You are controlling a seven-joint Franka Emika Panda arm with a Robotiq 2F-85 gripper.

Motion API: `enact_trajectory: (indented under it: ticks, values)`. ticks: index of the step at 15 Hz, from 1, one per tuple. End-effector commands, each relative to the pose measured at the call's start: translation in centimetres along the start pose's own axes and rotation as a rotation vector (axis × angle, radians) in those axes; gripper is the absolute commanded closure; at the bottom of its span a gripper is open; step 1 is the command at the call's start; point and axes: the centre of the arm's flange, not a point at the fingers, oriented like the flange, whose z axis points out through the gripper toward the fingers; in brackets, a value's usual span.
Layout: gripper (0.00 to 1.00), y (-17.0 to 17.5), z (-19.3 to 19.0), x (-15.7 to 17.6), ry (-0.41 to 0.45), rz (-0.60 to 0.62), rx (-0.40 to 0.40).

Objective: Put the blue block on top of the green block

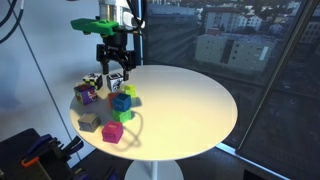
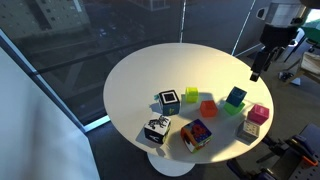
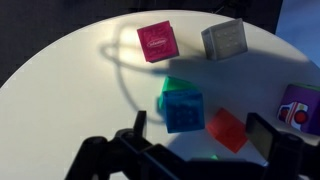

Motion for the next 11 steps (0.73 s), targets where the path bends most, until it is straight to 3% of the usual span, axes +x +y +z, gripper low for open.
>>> enact_trajectory:
  ticks: [1,5,6,11]
  values:
    - [0.00,-0.8,-2.6,-1.1,0.067,0.008,-0.021]
    - [0.00,-0.9,-4.5,-1.6,0.126,0.010,-0.024]
    - [0.00,-0.6,-3.5,-0.8,0.091,-0.008,-0.018]
    - [0.00,-0.7,-4.2,-1.1,0.109,-0.008,-0.021]
